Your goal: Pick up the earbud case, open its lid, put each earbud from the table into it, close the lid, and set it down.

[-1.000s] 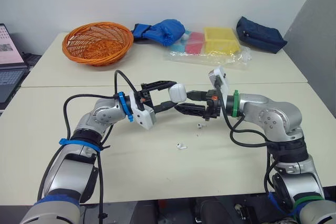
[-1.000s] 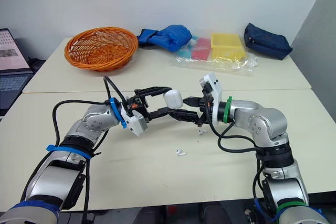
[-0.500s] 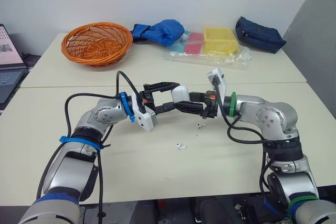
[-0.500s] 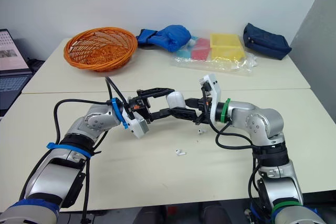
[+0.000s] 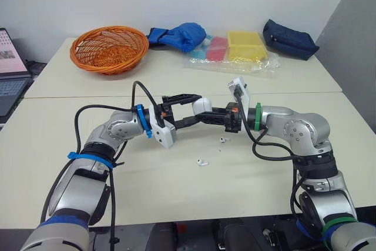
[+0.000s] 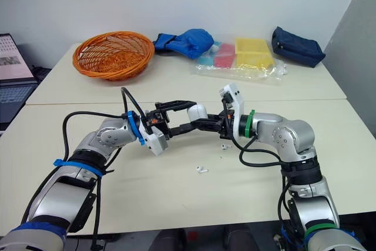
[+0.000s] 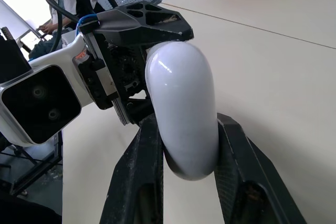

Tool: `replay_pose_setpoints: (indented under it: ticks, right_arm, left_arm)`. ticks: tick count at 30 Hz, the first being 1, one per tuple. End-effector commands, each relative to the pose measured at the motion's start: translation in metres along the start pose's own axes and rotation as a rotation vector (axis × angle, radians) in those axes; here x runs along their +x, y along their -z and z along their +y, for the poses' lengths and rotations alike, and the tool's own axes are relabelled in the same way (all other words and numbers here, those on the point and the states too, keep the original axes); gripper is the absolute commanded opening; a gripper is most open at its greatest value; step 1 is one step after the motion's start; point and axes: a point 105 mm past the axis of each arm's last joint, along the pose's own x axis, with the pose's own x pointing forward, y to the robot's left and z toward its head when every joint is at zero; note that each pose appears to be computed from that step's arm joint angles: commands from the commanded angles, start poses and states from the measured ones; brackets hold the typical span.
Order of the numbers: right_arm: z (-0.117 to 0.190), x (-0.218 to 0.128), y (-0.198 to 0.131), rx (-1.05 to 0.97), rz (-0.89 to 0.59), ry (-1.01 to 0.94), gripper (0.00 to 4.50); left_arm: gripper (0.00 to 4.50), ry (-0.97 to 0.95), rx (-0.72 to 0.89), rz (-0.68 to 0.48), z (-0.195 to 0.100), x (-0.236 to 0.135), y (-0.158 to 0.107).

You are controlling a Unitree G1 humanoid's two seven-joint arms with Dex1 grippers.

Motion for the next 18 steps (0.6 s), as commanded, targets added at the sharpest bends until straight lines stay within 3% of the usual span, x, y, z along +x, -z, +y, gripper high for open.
replay_pose_setpoints:
  ticks: [1, 4, 8, 14, 16, 18]
  right_arm:
    - [-0.002, -0.008, -0.016, -0.037, -0.056, 0.022, 0.86]
    - [-0.003, -0.01, -0.018, -0.038, -0.068, 0.029, 0.86]
    - [-0.009, -0.014, -0.024, -0.066, -0.092, 0.07, 0.86]
    - [-0.024, -0.012, -0.019, -0.425, 0.026, 0.21, 0.86]
    - [-0.023, -0.004, -0.011, -0.558, 0.09, 0.222, 0.86]
    - [-0.02, 0.005, -0.006, -0.613, 0.116, 0.213, 0.86]
  left_arm:
    - [3.7, -0.032, 0.0, -0.039, 0.017, 0.003, -0.006]
    - [4.49, 0.018, -0.024, -0.037, 0.022, 0.0, -0.006]
    - [4.5, 0.113, -0.101, 0.006, 0.03, -0.013, -0.001]
    - [4.5, 0.319, -0.545, 0.165, 0.052, -0.016, 0.02]
    - [4.5, 0.474, -0.721, 0.242, 0.055, -0.015, 0.019]
    - [4.5, 0.566, -0.759, 0.248, 0.063, -0.006, 0.01]
